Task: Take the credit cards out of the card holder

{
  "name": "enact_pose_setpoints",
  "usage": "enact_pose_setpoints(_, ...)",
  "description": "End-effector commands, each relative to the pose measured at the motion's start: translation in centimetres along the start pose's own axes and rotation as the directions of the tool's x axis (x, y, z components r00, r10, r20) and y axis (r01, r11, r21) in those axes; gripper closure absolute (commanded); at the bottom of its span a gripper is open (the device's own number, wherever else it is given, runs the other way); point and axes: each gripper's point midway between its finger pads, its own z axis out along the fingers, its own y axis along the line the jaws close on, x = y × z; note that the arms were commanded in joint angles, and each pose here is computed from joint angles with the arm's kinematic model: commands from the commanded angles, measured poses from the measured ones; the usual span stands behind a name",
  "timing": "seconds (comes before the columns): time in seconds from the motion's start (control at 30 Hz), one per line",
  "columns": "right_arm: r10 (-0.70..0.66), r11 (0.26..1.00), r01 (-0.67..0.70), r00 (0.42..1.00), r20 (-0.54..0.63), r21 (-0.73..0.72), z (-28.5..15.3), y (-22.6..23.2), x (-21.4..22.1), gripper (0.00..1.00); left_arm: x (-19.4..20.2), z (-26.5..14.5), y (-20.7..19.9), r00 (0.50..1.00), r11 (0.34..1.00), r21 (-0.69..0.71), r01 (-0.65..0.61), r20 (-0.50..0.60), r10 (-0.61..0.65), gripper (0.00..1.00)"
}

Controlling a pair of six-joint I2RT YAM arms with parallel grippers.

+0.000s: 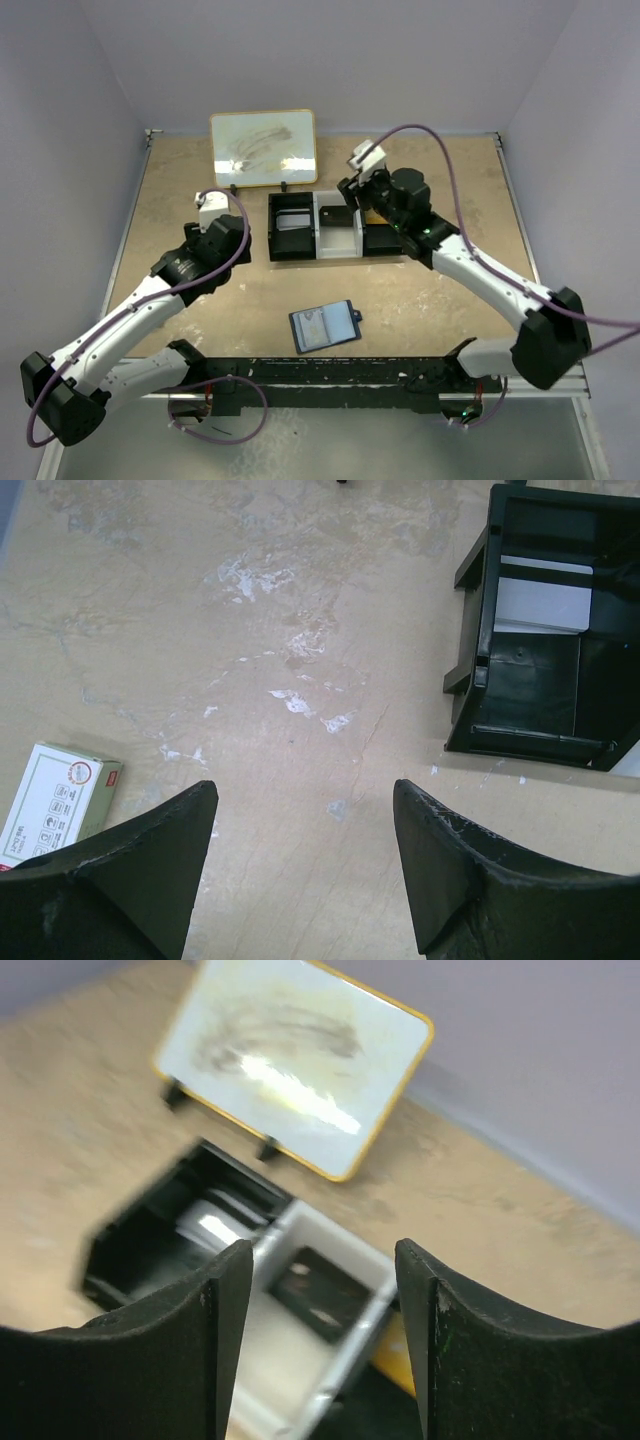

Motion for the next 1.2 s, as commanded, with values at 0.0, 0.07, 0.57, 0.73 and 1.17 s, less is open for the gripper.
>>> enact_pose_setpoints(0.0, 0.487, 0.863, -0.503, 0.852, -0.191, -0.043, -2.7, 4.6, 3.6, 0.39, -2.1, -0.9, 0.9, 0.995, 0.998, -0.016, 0.057, 0.084, -0.055, 0.31)
enact_pose_setpoints(0.07, 0.557, 0.814, -0.58, 0.796, -0.237, -0.032, -3.4, 5.8, 5.9, 0.39, -2.4, -1.1, 1.4, 0.993, 0.997, -0.032, 0.072, 0.1, -0.069, 0.31)
enact_pose_setpoints(0.57, 0.577, 0.803, -0.565, 0.659, -0.482, 0.189, -10.2, 18.2, 16.1, 0.39, -3.2, -1.8, 3.3, 0.982, 0.988, -0.093, 0.125, 0.154, -0.11, 0.3)
enact_pose_setpoints(0.73, 0.505, 0.85, -0.496, 0.669, -0.546, 0.178, -9.8, 21.0, 17.4, 0.38, -3.2, -1.8, 3.3, 0.982, 0.988, -0.095, 0.124, 0.151, -0.109, 0.28)
enact_pose_setpoints(1.17, 0.427, 0.902, -0.357, 0.65, -0.629, 0.244, -8.8, 23.9, 19.7, 0.38, -3.2, -1.7, 3.5, 0.982, 0.987, -0.101, 0.126, 0.153, -0.11, 0.27)
